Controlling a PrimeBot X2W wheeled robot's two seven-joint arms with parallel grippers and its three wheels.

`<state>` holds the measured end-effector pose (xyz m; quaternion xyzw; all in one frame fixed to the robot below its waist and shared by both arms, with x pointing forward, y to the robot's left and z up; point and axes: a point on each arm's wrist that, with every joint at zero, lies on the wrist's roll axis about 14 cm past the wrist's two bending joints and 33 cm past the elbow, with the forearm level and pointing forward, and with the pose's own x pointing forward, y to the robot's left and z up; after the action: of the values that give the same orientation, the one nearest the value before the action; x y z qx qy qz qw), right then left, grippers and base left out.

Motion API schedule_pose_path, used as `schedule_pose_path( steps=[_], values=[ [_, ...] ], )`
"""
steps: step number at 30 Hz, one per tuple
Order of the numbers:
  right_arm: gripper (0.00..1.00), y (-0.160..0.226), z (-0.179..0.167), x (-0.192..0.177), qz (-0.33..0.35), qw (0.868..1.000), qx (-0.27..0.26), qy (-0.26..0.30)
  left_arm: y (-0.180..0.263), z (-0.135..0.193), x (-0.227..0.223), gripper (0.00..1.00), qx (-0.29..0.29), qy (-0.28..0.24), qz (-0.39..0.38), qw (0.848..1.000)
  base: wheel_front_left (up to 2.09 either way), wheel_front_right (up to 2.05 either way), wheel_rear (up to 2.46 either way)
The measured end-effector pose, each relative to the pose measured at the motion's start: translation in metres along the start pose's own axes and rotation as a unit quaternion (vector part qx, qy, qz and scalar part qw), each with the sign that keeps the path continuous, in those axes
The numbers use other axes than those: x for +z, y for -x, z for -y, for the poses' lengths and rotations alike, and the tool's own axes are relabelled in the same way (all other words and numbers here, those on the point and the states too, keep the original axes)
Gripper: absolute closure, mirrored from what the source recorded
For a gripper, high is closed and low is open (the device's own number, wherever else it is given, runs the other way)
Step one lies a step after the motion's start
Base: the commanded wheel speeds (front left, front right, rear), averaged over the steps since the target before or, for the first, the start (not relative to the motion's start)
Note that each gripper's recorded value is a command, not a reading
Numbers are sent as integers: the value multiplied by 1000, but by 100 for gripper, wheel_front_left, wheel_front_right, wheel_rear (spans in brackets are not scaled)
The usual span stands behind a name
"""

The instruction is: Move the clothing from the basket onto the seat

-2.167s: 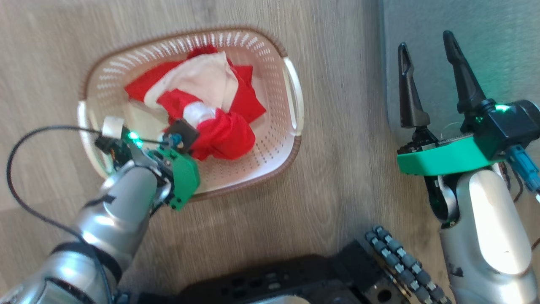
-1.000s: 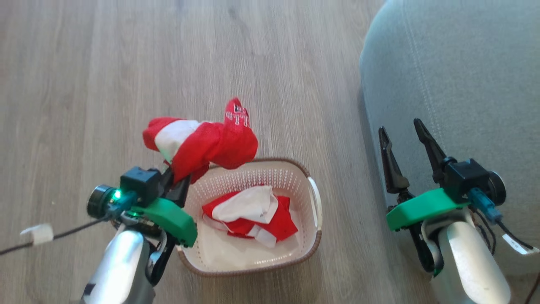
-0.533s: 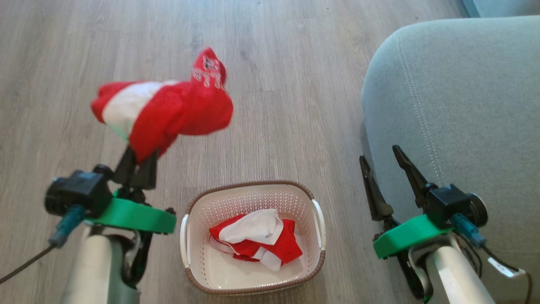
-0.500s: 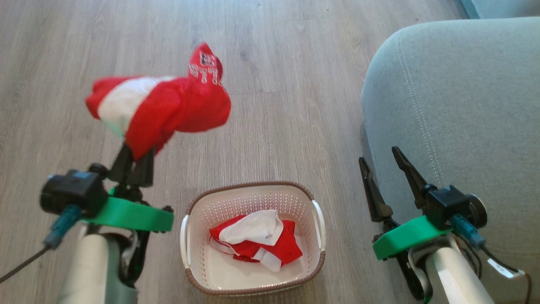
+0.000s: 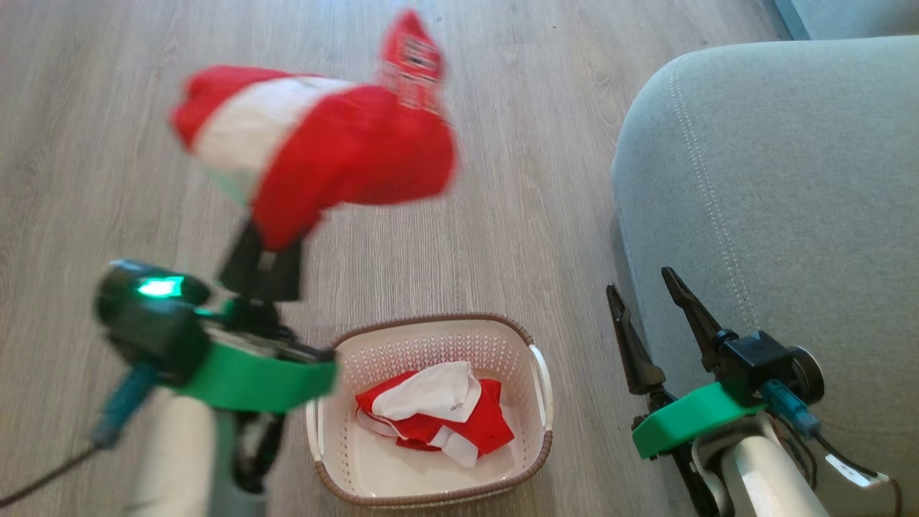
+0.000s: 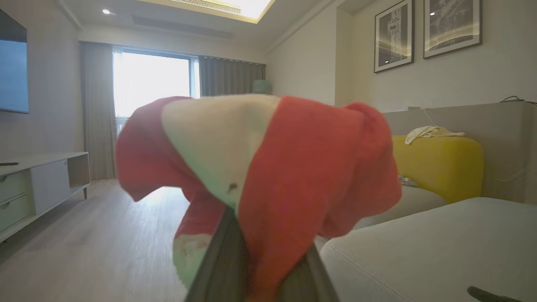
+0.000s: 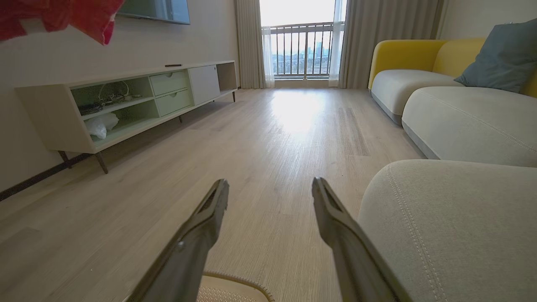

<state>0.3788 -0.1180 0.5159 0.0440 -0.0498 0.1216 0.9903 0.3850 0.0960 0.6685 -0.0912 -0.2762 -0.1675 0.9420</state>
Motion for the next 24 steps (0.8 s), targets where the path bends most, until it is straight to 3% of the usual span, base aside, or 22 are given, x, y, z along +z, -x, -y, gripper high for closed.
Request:
schedule_pose_path(
  steps=[7, 14, 24],
  values=[
    [0, -1, -1, 0, 1, 1000, 2, 0, 12, 70, -35, 100, -102, 41, -58, 992, 0, 0, 0],
    [0, -4, -6, 7, 11, 1000, 9, 0, 18, 71, -53, 100, -107, 53, -86, 989, 0, 0, 0],
    [0, -7, -46, 22, 37, 996, 72, 21, 17, 52, -66, 100, -86, 43, -104, 990, 0, 0, 0]
  ],
)
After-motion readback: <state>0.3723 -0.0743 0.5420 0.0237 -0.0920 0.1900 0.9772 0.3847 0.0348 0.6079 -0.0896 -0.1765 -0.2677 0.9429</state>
